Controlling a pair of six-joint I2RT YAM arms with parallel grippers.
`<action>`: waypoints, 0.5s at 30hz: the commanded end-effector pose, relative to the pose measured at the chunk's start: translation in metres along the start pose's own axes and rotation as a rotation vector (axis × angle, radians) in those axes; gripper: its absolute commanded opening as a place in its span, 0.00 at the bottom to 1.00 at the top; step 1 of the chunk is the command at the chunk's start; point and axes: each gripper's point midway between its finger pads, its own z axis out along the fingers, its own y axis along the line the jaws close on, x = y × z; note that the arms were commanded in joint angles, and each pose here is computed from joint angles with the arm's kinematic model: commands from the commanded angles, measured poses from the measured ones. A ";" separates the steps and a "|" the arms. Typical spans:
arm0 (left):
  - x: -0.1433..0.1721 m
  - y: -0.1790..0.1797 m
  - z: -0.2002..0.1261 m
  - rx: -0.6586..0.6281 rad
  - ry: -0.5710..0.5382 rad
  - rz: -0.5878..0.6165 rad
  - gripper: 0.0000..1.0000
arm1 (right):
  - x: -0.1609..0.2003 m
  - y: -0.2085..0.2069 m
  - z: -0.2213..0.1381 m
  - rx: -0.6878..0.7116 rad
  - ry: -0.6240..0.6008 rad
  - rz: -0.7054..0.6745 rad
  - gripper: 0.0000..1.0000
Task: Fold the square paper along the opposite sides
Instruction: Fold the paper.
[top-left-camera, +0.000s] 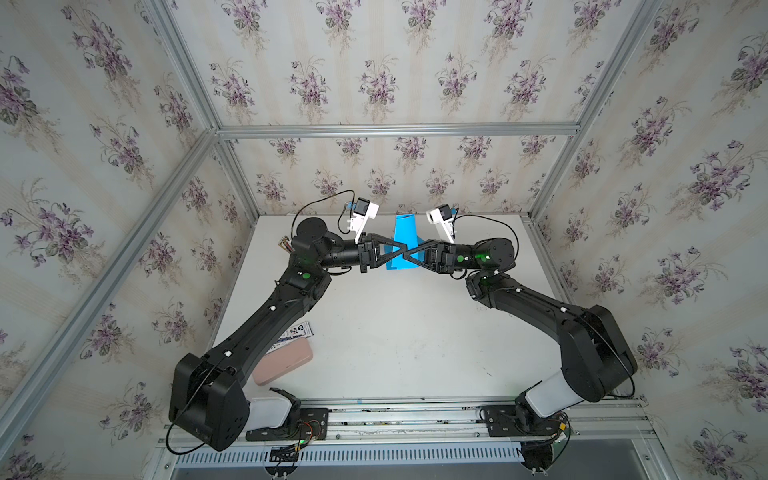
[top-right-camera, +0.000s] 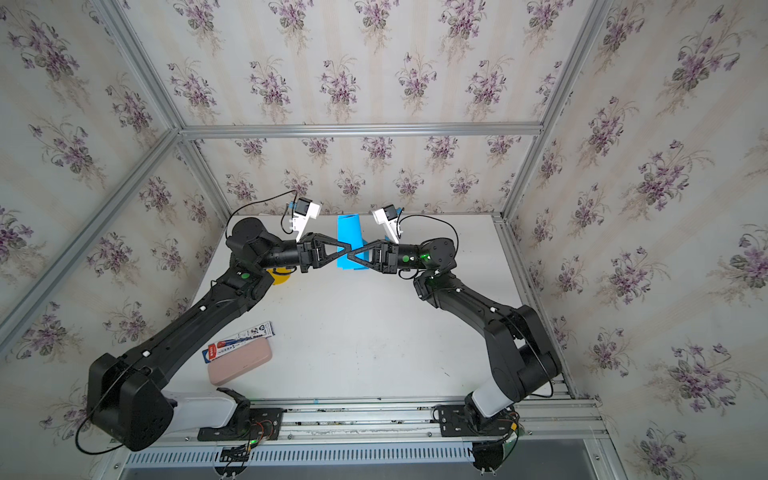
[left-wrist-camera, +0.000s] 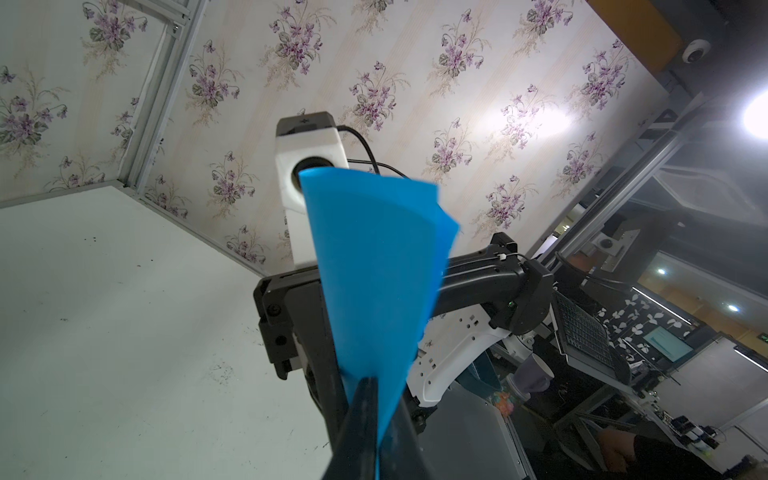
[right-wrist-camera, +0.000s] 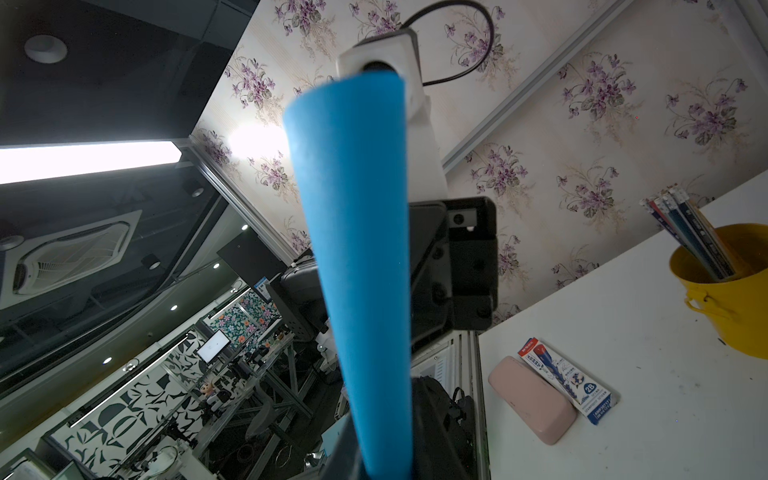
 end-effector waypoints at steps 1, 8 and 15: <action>0.007 -0.002 0.000 0.008 0.032 -0.006 0.06 | -0.007 0.008 0.001 -0.007 -0.027 -0.048 0.19; 0.005 -0.008 0.000 0.032 0.043 0.005 0.10 | -0.002 0.024 0.001 -0.039 0.020 -0.071 0.39; -0.005 -0.019 0.002 0.095 0.019 0.008 0.13 | -0.001 0.041 -0.001 -0.115 0.022 -0.081 0.42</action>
